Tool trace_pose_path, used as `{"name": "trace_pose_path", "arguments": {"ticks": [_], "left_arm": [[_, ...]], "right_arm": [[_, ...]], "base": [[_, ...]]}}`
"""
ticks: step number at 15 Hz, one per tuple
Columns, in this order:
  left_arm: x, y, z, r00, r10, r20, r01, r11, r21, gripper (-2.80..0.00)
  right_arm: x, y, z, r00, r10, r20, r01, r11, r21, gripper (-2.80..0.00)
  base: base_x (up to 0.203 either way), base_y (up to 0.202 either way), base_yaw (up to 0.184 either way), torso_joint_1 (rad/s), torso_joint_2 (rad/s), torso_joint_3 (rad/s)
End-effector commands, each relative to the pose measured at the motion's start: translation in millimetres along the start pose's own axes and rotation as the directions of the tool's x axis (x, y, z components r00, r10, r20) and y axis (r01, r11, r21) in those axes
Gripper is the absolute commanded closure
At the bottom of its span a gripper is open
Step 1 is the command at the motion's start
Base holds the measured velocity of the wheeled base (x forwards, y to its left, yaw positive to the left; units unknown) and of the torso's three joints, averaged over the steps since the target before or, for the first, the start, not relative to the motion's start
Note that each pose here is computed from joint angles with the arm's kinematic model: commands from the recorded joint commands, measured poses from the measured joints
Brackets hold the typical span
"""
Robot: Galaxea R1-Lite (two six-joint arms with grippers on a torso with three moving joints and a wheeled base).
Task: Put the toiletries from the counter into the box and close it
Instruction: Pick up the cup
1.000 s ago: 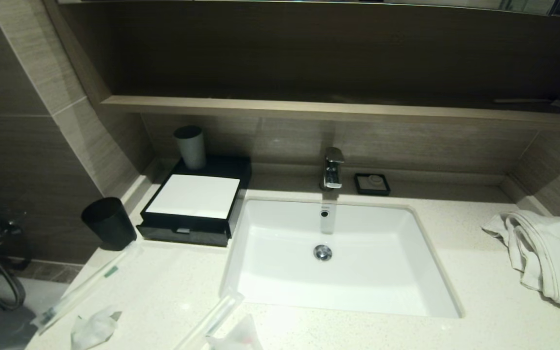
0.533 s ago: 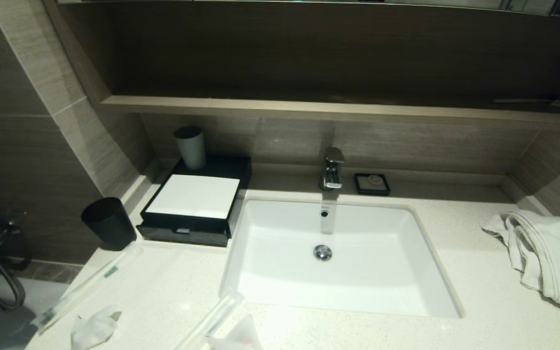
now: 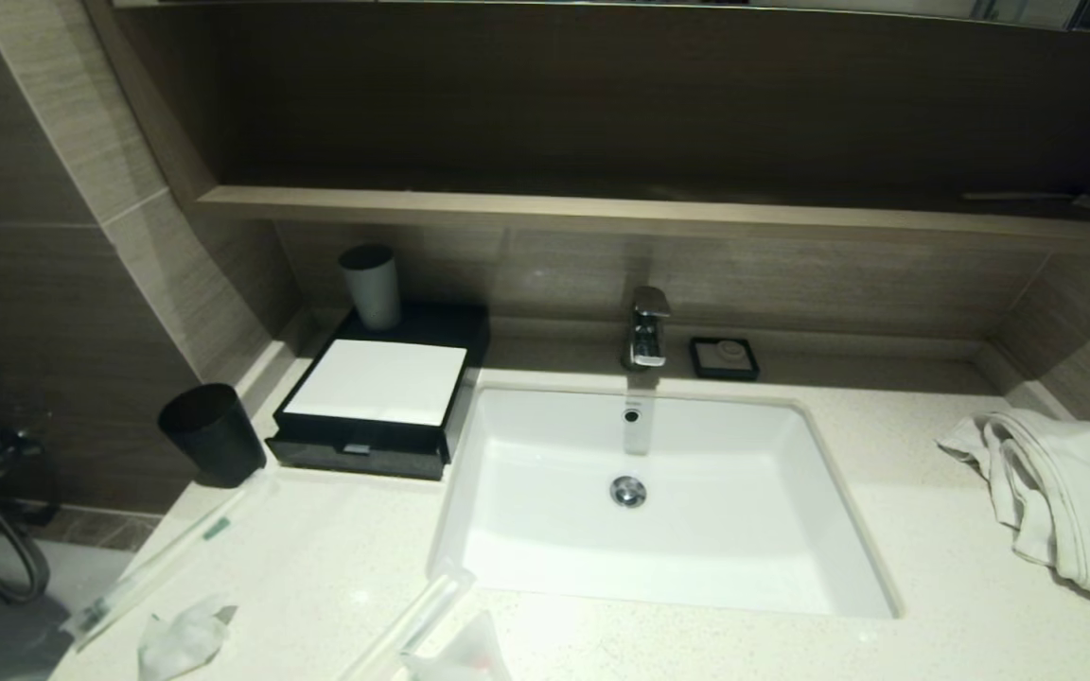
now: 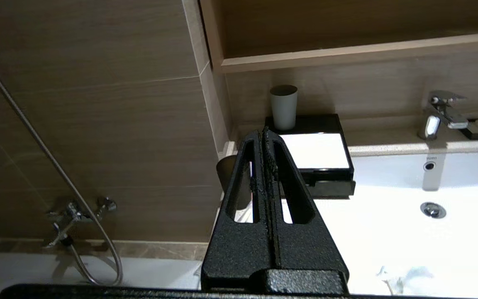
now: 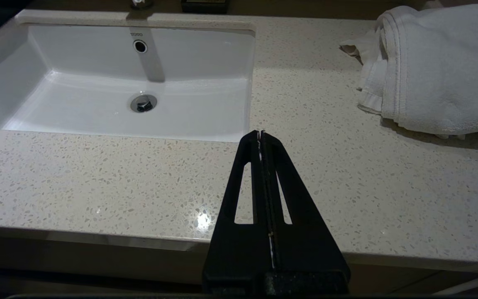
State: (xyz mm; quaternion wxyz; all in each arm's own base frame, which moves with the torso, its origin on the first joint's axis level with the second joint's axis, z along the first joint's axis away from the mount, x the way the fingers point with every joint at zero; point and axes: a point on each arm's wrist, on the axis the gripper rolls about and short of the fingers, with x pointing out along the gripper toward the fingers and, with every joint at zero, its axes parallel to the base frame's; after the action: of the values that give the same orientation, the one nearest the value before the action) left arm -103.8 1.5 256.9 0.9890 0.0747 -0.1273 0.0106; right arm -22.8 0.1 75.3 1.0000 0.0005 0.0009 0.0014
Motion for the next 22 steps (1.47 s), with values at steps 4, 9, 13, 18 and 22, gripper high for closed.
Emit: {"name": "trace_pose_path", "arguments": {"ticks": [4, 9, 13, 18, 22], "left_arm": [[100, 1.0, 10, 0.960, -0.010, -0.280, 0.002, 1.000, -0.028, 0.00], [144, -5.8, -33, 0.877, -0.012, -0.480, 0.003, 1.000, -0.020, 0.00], [170, -7.8, -46, 0.835, -0.017, -0.550, 0.005, 1.000, -0.022, 0.00], [209, -10.9, -67, 0.753, -0.013, -0.657, -0.006, 1.000, -0.027, 0.00], [244, -12.1, -87, 0.710, 0.029, -0.704, -0.036, 0.999, 0.004, 0.00]], "right_arm": [[0, 0, 0, 1.000, 0.000, 0.000, 0.000, 1.000, 0.001, 0.00], [0, 0, 0, 1.000, 0.000, 0.000, 0.000, 1.000, 0.001, 0.00], [0, 0, 0, 1.000, 0.000, 0.000, 0.000, 1.000, 0.001, 0.00], [0, 0, 0, 1.000, 0.000, 0.000, 0.000, 1.000, 0.001, 0.00], [0, 0, 0, 1.000, 0.000, 0.000, 0.000, 1.000, 0.001, 0.00]], "base": [[0.000, 0.000, 0.000, 0.000, 0.00, 0.000], [0.000, 0.000, 0.000, 0.000, 0.00, 0.000], [0.000, 0.000, 0.000, 0.000, 0.00, 0.000], [0.000, 0.000, 0.000, 0.000, 0.00, 0.000], [0.000, 0.000, 0.000, 0.000, 0.00, 0.000]]}}
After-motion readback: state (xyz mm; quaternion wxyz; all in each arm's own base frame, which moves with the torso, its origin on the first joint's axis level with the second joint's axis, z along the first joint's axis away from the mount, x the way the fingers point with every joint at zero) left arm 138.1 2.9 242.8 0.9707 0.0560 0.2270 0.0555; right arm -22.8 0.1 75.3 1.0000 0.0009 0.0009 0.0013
